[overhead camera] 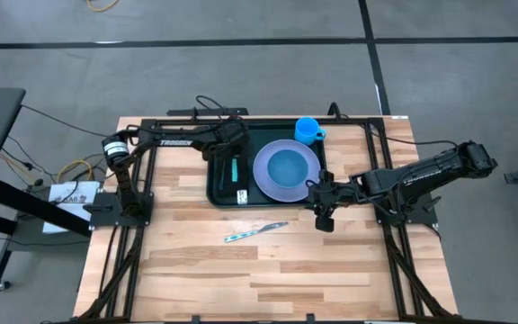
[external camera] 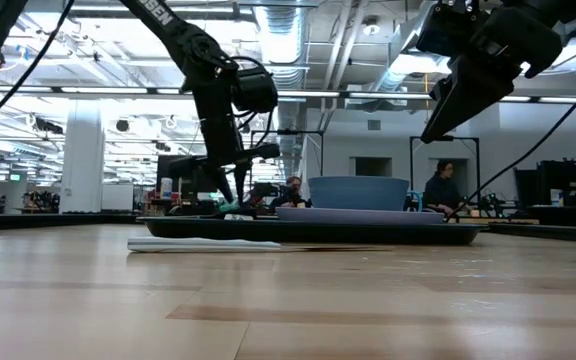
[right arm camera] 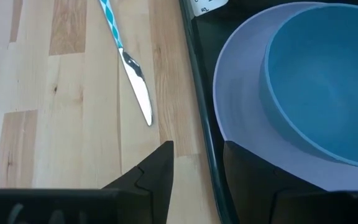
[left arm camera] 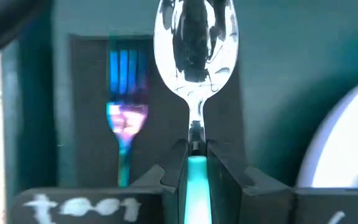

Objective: Set up tray
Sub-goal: Put the light blue spoon to the right of the blue fork on the black napkin

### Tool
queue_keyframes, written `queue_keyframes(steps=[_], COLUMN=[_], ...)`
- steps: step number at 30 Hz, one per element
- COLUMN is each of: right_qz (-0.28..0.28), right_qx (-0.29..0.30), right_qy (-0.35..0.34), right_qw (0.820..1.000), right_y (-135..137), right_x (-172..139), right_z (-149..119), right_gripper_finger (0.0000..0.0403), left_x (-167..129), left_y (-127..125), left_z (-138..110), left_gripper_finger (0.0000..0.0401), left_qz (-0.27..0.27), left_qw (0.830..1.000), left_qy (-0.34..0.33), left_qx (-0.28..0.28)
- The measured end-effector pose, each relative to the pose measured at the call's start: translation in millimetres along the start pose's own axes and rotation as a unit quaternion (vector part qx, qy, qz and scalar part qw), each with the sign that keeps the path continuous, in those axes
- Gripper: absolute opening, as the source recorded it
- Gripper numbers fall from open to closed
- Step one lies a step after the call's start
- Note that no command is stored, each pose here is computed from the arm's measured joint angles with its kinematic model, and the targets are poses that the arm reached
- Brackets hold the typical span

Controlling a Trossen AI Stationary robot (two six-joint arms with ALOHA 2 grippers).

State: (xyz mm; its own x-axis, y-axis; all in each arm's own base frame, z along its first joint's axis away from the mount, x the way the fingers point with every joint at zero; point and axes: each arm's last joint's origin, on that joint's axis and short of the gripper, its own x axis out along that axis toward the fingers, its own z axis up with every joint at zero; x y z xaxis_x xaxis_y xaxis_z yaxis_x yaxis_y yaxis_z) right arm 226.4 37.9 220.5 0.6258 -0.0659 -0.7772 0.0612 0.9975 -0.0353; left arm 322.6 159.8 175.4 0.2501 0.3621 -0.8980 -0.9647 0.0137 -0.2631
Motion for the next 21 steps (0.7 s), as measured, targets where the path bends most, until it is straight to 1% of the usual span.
queue_keyframes(steps=[3,5,12,16,21], right_qz=[0.000,0.000,0.000,0.000,0.000], right_qx=[0.000,0.000,0.000,0.000,0.000], right_qy=[0.000,0.000,0.000,0.000,-0.001], right_qw=[1.000,1.000,1.000,1.000,1.000], right_y=[0,0,0,0,0], right_x=[0,0,0,0,0], right_z=[0,0,0,0,0], right_gripper_finger=[0.0134,0.0134,0.0133,0.0134,0.0133], left_x=[0,-1,-1,8,20], left_y=[5,6,3,4,2], left_z=[-2,-3,-8,-12,-15], left_gripper_finger=[0.0035,0.0036,0.0036,0.0036,0.0036], left_qz=[0.027,0.035,0.031,0.044,0.041], left_qw=[1.000,0.999,0.999,0.999,0.999], left_qy=[0.001,0.003,0.003,0.010,0.023], left_qx=[-0.014,-0.013,-0.007,0.000,0.005])
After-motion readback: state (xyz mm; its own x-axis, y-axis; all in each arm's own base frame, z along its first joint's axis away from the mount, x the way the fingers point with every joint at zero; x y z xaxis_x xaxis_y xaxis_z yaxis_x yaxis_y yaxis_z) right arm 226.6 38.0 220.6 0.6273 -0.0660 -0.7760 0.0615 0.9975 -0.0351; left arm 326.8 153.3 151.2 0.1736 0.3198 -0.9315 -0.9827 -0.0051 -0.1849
